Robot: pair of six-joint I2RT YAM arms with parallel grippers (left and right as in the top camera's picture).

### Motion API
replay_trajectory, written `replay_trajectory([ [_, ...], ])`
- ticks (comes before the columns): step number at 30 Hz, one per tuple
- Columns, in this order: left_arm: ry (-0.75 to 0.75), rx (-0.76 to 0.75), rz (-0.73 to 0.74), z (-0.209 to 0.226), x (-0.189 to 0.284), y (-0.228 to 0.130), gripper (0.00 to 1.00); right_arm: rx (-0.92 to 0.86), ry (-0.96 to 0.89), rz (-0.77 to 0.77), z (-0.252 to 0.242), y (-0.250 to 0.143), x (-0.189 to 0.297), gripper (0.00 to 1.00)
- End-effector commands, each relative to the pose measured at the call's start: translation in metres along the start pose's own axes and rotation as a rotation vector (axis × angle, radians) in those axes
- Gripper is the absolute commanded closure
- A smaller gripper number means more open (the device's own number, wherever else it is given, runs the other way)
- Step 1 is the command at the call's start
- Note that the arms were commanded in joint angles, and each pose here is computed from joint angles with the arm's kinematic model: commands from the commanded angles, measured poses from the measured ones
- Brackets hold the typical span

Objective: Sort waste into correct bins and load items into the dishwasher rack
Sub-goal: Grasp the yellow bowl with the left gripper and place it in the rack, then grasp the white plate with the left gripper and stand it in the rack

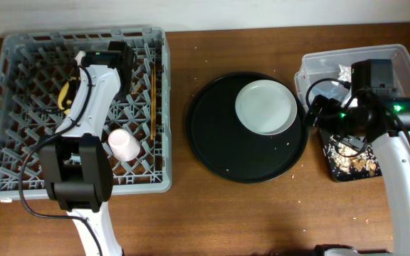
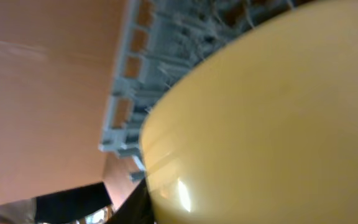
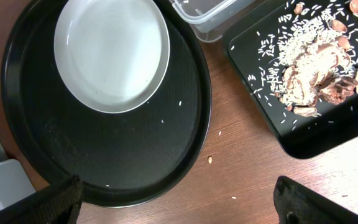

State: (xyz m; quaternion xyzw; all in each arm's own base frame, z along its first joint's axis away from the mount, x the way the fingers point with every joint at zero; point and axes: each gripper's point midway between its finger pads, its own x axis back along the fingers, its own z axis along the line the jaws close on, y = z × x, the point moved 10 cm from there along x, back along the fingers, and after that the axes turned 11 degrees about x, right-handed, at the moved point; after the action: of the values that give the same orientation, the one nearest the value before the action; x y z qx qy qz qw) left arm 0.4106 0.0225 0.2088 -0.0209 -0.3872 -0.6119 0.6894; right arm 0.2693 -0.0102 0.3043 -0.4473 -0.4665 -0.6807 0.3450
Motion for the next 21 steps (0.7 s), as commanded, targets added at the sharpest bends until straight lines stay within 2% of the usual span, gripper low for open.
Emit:
replay_trajectory([
  [1,-0.206,-0.028,0.170,-0.021,0.004,-0.015,0.71,-0.006,0.002,0.000,0.000,0.001,0.001,0.01],
  [4,-0.323,-0.020,0.212,-0.011,0.029,-0.012,0.55,-0.007,0.002,0.000,0.000,0.001,0.001,0.02],
  [8,-0.527,-0.004,0.231,-0.003,0.074,-0.008,0.45,-0.007,0.002,0.000,0.000,0.001,0.001,0.02],
  [13,-0.824,-0.056,0.225,-0.027,0.118,-0.012,0.43,-0.006,0.002,0.000,0.000,0.001,0.001,0.02],
  [14,-0.947,-0.076,0.210,-0.040,0.136,-0.014,0.43,-0.007,0.002,0.000,0.000,0.001,0.001,0.02],
  [16,-1.188,-0.214,0.089,-0.064,0.174,-0.018,0.44,-0.007,0.002,0.000,0.000,0.001,0.001,0.02],
  [21,-1.320,-0.340,-0.074,-0.116,0.228,-0.047,0.40,-0.007,0.002,0.000,0.000,0.001,0.001,0.01],
])
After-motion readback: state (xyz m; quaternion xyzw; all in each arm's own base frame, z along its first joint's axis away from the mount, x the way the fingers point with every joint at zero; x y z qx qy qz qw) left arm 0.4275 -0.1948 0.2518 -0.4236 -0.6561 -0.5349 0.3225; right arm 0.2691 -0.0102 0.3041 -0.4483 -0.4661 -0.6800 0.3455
